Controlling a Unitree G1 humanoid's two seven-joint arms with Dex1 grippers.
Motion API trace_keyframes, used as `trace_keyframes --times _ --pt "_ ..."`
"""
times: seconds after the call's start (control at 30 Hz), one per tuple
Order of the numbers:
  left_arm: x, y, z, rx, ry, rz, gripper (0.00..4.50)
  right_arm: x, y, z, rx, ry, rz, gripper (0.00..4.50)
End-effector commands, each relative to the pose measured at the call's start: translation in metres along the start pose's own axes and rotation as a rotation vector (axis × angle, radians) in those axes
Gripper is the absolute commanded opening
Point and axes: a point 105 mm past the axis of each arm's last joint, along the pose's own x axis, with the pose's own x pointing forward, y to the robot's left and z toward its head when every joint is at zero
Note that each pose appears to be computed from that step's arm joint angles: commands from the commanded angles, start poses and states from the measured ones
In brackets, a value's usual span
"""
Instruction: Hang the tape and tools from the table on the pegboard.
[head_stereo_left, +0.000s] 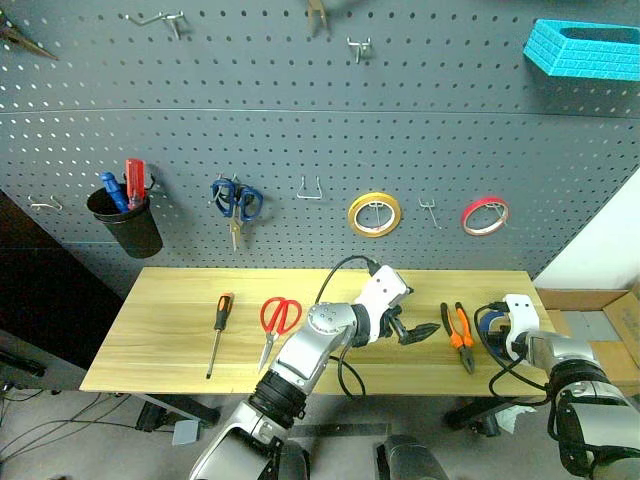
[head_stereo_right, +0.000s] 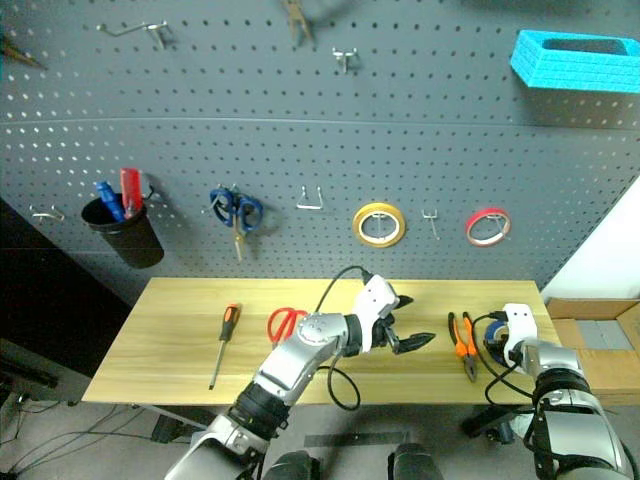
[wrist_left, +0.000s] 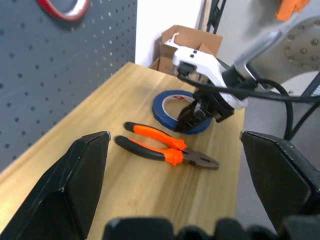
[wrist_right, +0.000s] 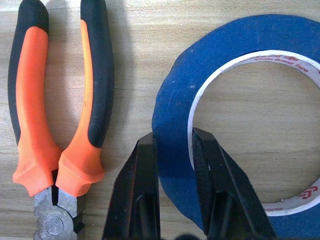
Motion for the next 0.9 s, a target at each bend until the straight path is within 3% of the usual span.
trace_keyframes --times 0.03,0.43,0.67,0.77,0.9 --pt "0.003 -0.001 0.020 0.027 -0.066 -0.011 4.50 -0.001 -0.002 0.006 -0.036 -0.022 -0.015 0.37" --pt "0.005 0.000 0.022 0.030 -0.085 -0.020 4.50 -0.009 -0.014 0.013 -0.120 -0.062 -0.062 0.37" --pt "0.001 0.005 0.031 0.029 -0.117 -0.020 4.50 -0.026 -0.022 0.035 -0.189 -0.172 -0.111 0.37" --pt "-0.010 0.010 0.042 0.016 -0.157 -0.004 4.50 -0.043 -0.004 0.051 -0.292 -0.268 -0.094 0.37" --pt "-0.036 0.014 0.053 0.004 -0.184 0.034 4.50 -0.074 0.042 0.064 -0.405 -0.401 -0.045 0.37"
